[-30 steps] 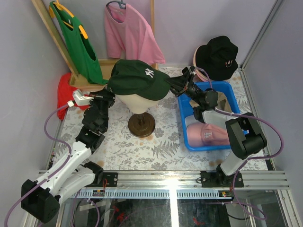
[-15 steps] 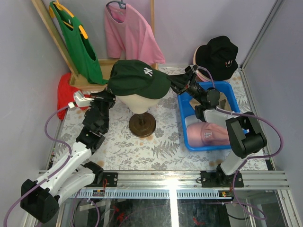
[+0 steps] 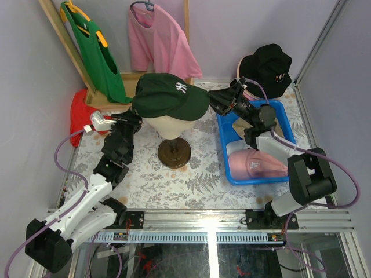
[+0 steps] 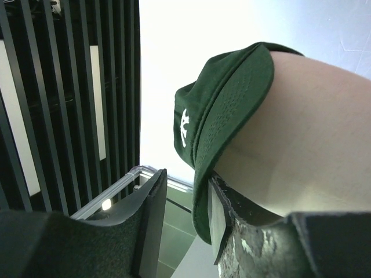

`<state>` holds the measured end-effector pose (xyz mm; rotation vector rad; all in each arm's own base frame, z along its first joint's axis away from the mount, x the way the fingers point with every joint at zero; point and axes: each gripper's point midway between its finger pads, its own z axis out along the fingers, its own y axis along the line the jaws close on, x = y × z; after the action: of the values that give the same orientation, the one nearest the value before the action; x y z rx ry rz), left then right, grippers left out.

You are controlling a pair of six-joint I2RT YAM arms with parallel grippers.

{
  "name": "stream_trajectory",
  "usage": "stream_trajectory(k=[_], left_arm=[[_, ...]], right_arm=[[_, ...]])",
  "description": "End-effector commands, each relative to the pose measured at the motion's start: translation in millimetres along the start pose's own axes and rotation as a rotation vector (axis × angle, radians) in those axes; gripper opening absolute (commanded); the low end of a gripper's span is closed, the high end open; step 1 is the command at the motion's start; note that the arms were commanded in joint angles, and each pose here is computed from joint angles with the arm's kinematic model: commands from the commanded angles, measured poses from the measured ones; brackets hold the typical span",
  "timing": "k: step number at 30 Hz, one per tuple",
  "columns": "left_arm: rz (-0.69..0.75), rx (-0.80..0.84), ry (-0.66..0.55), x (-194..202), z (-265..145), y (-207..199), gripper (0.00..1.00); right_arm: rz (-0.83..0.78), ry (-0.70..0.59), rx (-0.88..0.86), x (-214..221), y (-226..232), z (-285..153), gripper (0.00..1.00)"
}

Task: Stack the hats
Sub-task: Place the hat on the hat stand.

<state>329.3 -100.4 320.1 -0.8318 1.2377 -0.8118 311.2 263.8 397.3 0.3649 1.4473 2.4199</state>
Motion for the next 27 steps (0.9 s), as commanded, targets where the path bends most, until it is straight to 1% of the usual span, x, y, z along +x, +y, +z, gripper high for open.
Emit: stream_trajectory(k=[1,8,14,17,23,27], left_arm=[[0.098,-0.061,0.053,17.9,-0.8,25.5,0.17],[0.109,-0.045,0.059,20.2,2.7,20.7,0.2],[0.107,-0.033,0.071,24.8,5.2,18.4,0.21],[0.104,-0.029,0.069,25.5,6.0,17.5,0.22],[0.114,-0.024,0.067,25.5,7.0,15.1,0.22],[0.112,-0.035,0.059,23.1,3.9,19.3,0.23]], right_arm=[[-0.013,0.039,0.013,19.3,20.1,-1.4,0.4],[-0.035,0.038,0.084,26.7,8.6,-3.5,0.41],[-0.035,0.049,0.13,36.7,-4.0,2.1,0.4],[-0.054,0.048,0.148,38.9,-6.0,7.3,0.35],[-0.043,0.008,0.193,37.0,-19.4,-0.4,0.16],[-0.027,-0.005,0.207,36.5,-27.5,-7.1,0.08]])
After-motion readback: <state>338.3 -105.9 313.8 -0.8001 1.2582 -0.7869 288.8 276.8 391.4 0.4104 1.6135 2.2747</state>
